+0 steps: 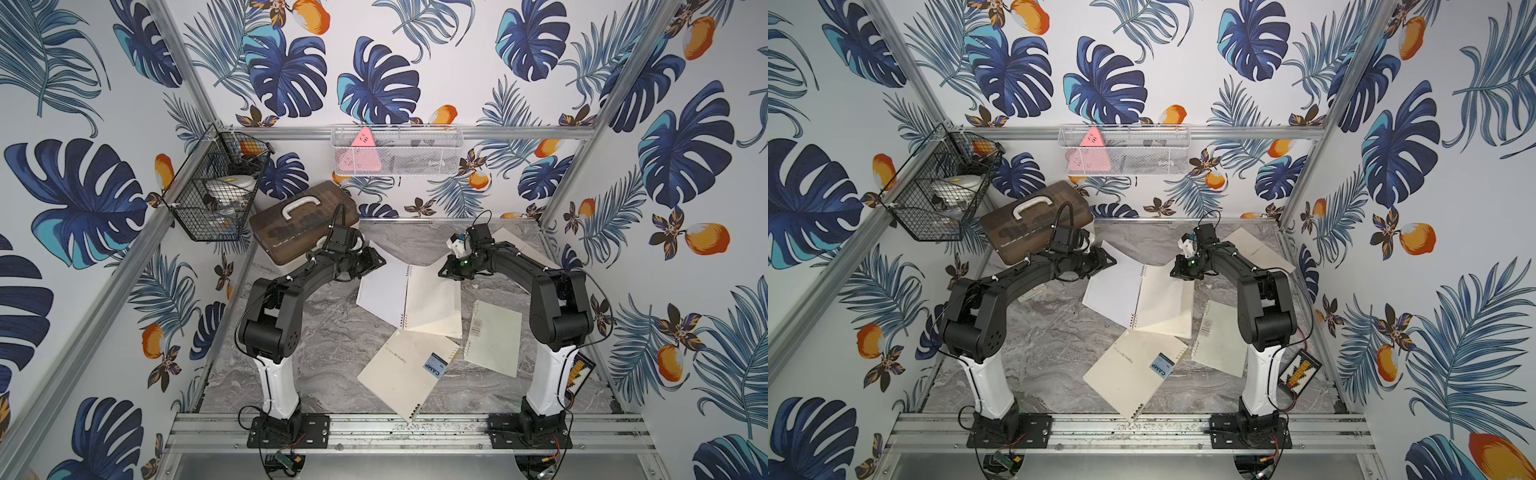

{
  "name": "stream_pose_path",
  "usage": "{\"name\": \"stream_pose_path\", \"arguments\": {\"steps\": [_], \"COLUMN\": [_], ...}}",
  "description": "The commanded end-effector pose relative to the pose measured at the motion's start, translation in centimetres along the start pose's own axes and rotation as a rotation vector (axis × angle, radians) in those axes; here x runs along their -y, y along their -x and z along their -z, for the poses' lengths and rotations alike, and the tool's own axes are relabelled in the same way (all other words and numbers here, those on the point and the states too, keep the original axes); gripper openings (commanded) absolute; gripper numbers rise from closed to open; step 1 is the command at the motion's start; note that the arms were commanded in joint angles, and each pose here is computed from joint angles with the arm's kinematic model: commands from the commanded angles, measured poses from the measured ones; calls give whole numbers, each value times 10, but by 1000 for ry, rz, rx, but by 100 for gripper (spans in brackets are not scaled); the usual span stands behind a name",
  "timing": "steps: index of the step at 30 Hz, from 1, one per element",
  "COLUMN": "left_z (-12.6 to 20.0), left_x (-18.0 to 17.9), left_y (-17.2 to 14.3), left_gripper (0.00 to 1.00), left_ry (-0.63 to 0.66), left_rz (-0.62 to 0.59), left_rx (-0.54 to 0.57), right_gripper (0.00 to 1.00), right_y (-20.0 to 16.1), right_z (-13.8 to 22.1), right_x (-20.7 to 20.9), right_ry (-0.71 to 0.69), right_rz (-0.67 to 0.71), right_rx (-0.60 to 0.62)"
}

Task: Tear off pages from different notebooks
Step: Tear off the paper from the notebook.

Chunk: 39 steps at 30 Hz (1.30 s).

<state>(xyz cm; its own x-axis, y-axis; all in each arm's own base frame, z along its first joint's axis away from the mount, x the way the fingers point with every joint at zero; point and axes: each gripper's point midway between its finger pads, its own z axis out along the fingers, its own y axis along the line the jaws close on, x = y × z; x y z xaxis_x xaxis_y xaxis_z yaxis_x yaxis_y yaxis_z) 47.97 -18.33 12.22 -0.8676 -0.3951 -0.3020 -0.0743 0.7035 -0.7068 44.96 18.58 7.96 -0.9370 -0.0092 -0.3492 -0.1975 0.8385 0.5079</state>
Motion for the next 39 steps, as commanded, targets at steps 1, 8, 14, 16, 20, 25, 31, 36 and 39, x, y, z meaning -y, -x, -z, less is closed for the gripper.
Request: {"name": "stream_pose_path", "arguments": {"steps": [1, 8, 14, 16, 20, 25, 31, 36, 39], "left_z": [0, 1, 15, 19, 33, 39, 43, 44, 50], "left_x": [-12, -17, -23, -29, -42, -39, -47, -54, -59], "left_y": [6, 11, 13, 10, 9, 8, 6, 4, 5], "left_gripper": [37, 0, 0, 0, 0, 0, 0, 0, 0], "left_ry": [26, 17, 50, 68, 130, 146, 161, 186, 198], "left_rz": [0, 55, 167, 237, 333, 380, 432, 449, 463], "left_rx": [-10, 10, 106, 145, 242, 321, 389, 406, 435], "right_gripper": [10, 6, 5, 4, 0, 0, 0, 0, 0], "right_y": [5, 23, 10, -7, -54, -98, -132, -144, -154], "right_z": [4, 4, 10, 9, 7, 9, -14, -24, -27], "right_x": [5, -28, -121, -147, -178, -196, -181, -167, -164], "right_ry": [-44, -136, -119, -66, -2, 53, -6, -90, -80], "right_rz": [17, 191, 526, 595, 711, 796, 840, 917, 924], "right_rx": [8, 37, 118, 141, 166, 193, 127, 58, 40]}}
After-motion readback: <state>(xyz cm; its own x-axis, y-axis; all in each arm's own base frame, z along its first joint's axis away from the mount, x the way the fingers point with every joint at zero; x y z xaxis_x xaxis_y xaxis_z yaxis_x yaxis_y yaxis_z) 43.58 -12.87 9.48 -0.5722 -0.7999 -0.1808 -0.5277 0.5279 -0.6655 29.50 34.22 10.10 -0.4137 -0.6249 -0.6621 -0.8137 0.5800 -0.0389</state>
